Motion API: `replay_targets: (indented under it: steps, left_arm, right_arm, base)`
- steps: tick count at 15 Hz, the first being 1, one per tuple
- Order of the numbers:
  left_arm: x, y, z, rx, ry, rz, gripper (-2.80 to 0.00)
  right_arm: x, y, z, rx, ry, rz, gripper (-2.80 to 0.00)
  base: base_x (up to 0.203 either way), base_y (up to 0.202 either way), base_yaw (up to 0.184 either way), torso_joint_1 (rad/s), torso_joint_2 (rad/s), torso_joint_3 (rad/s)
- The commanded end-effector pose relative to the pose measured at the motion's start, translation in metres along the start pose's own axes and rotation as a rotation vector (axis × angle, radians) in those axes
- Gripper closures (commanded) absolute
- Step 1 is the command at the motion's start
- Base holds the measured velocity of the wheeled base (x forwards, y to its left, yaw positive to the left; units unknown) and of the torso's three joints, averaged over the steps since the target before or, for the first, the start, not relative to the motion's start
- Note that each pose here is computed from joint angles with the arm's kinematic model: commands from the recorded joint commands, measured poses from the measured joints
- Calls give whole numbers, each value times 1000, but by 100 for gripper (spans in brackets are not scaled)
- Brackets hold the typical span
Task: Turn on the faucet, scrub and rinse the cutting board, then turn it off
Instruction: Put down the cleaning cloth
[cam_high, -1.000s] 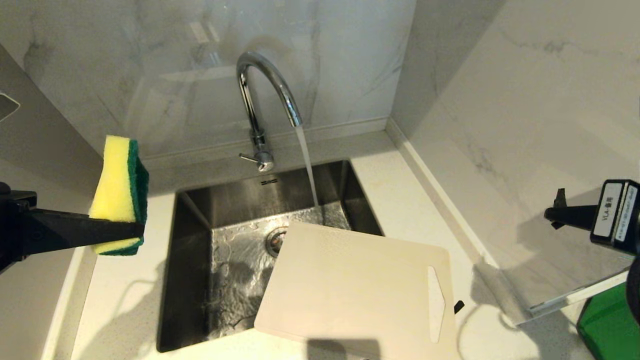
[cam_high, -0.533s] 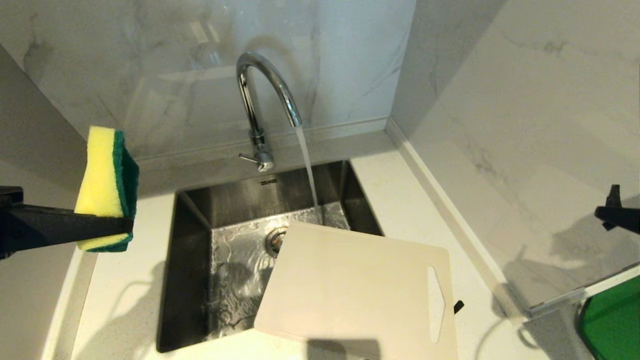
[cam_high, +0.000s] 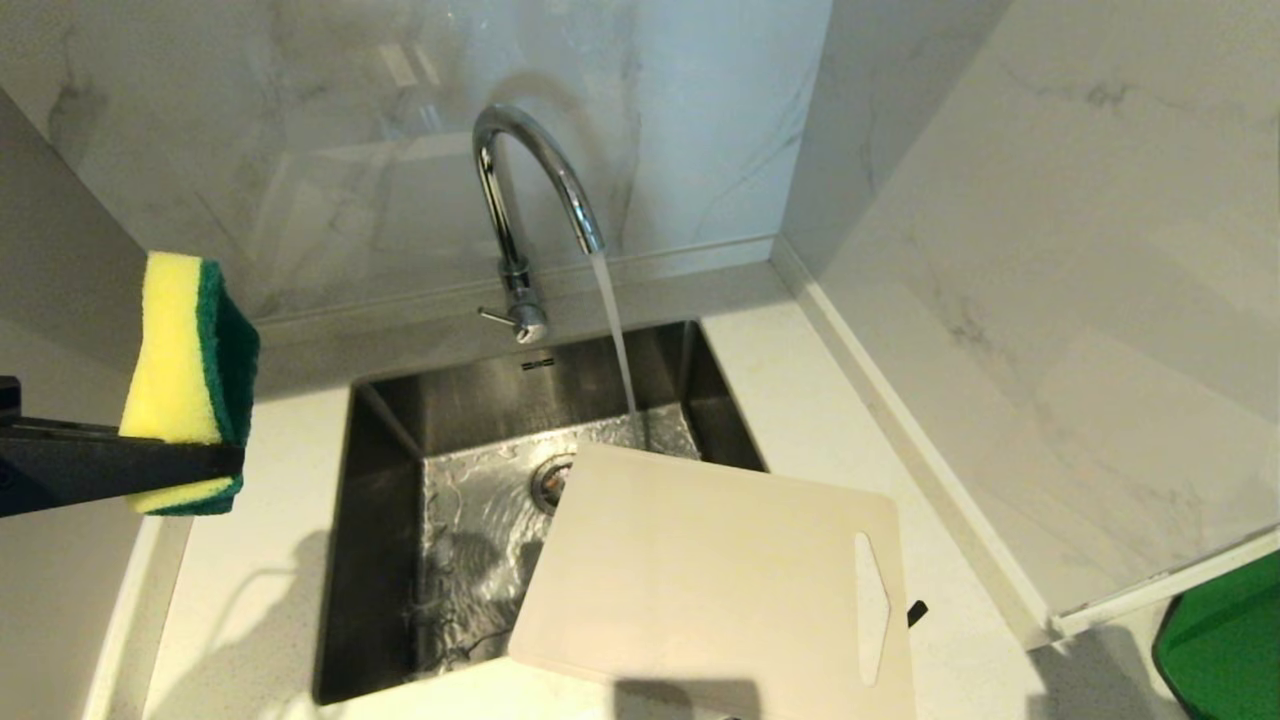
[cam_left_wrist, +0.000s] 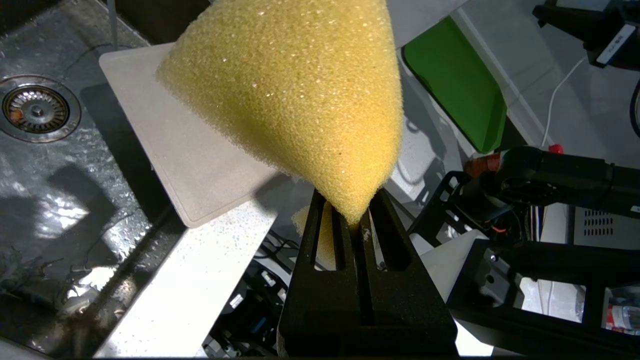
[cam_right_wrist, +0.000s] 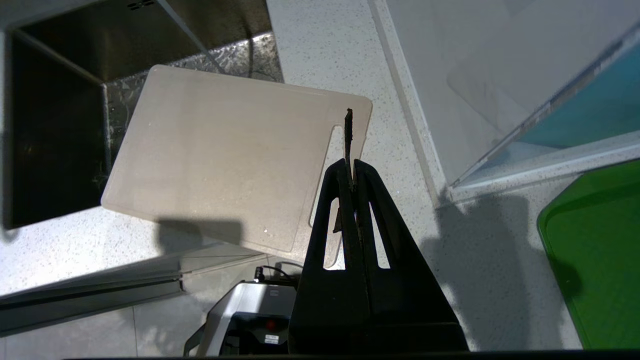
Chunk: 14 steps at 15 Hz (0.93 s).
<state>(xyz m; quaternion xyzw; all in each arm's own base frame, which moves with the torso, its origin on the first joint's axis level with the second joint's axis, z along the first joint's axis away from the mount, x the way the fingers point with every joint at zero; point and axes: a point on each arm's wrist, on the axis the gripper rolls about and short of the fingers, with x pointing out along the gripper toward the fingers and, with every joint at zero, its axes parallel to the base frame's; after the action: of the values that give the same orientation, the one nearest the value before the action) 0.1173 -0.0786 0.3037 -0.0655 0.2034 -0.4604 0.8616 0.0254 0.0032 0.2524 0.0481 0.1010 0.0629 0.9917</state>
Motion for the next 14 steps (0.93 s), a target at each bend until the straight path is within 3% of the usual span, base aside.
replay_targets:
  steps: [1,10,14]
  left_arm:
    - [-1,0,-1,-2,2,-6,0]
    - [-14,-5,-14,47,-7,-8,0]
    - [-20,-8,-19,50,-14,-11,0]
  right_arm:
    - [-22,1,-18,-6,-62,9,0]
    - [-41,-7,-131,0,-96,-13,0]
    - [-36,-10,-155,-34,-97,-33,0]
  base:
    - [0,0,0,0,0,0]
    - [0,0,0,0,0,0]
    - [0,0,0,0,0,0]
